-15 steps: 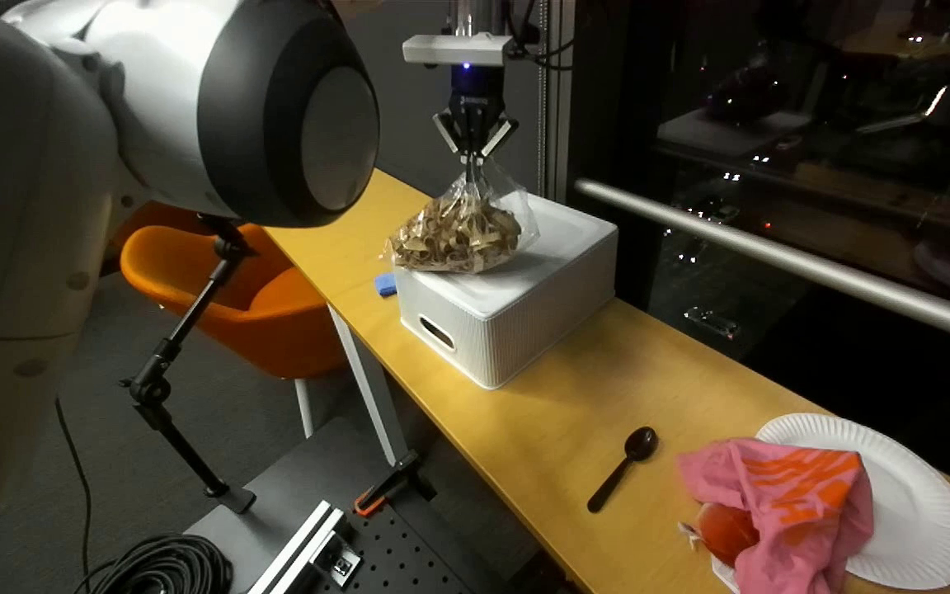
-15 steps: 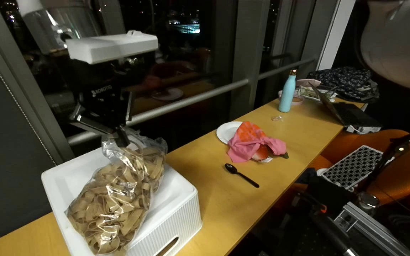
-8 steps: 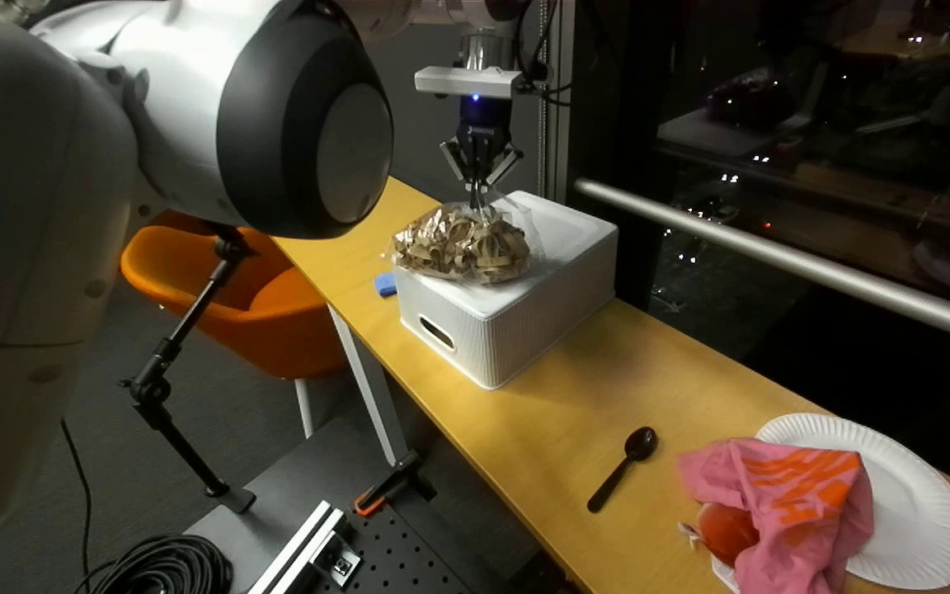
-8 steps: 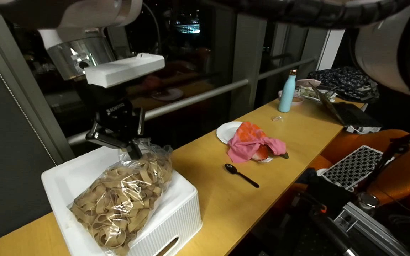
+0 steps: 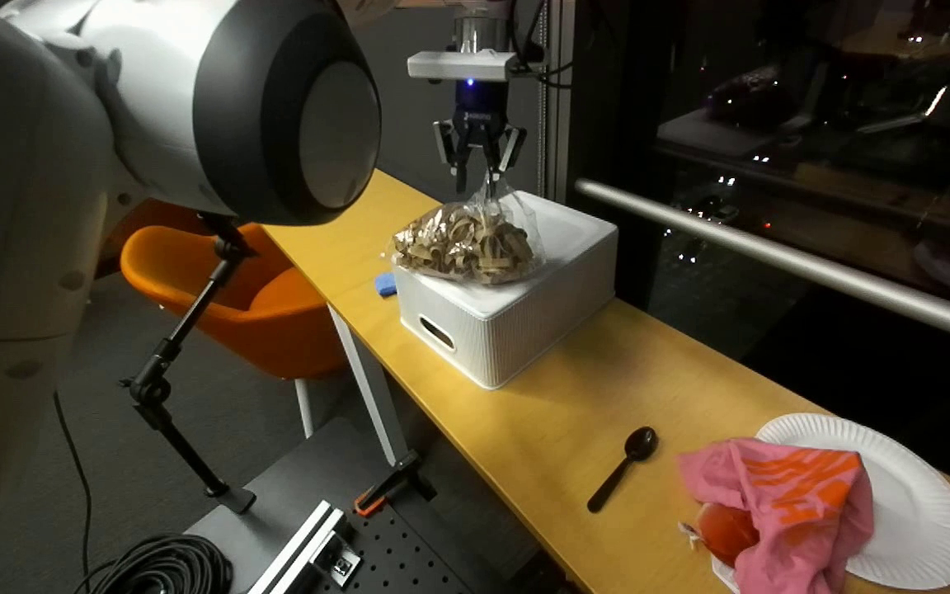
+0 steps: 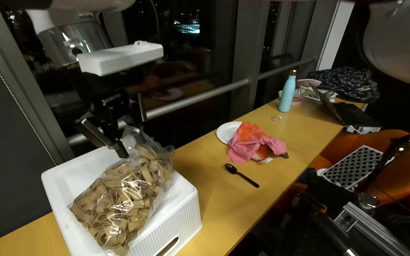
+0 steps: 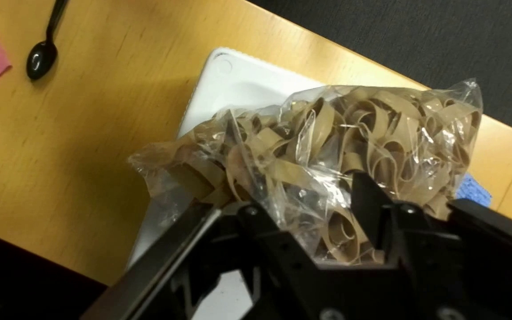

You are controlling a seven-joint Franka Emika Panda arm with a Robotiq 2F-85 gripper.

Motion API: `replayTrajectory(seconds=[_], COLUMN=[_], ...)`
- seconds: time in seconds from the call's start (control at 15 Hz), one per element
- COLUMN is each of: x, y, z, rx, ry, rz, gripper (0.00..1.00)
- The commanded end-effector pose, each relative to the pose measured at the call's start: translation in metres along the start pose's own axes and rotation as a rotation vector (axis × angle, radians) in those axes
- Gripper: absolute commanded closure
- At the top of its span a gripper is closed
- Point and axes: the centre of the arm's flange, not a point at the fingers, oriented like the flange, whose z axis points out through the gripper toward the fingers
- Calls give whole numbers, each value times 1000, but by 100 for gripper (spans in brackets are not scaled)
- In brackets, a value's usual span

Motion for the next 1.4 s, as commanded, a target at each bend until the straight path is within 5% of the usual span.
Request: replayTrajectory(seconds=[0.0,0.2,0.67,1.07,1.33], x=[-33,-51,-92,-132,-138], y=[3,20,97,172,219], z=[-23,-43,-67,-61,-35], rx=[-44,-67,-50,74,192], ry=[28,52,75,65,131], rz=[24,57,161,164,147], gripper=[17,0,0,0,0])
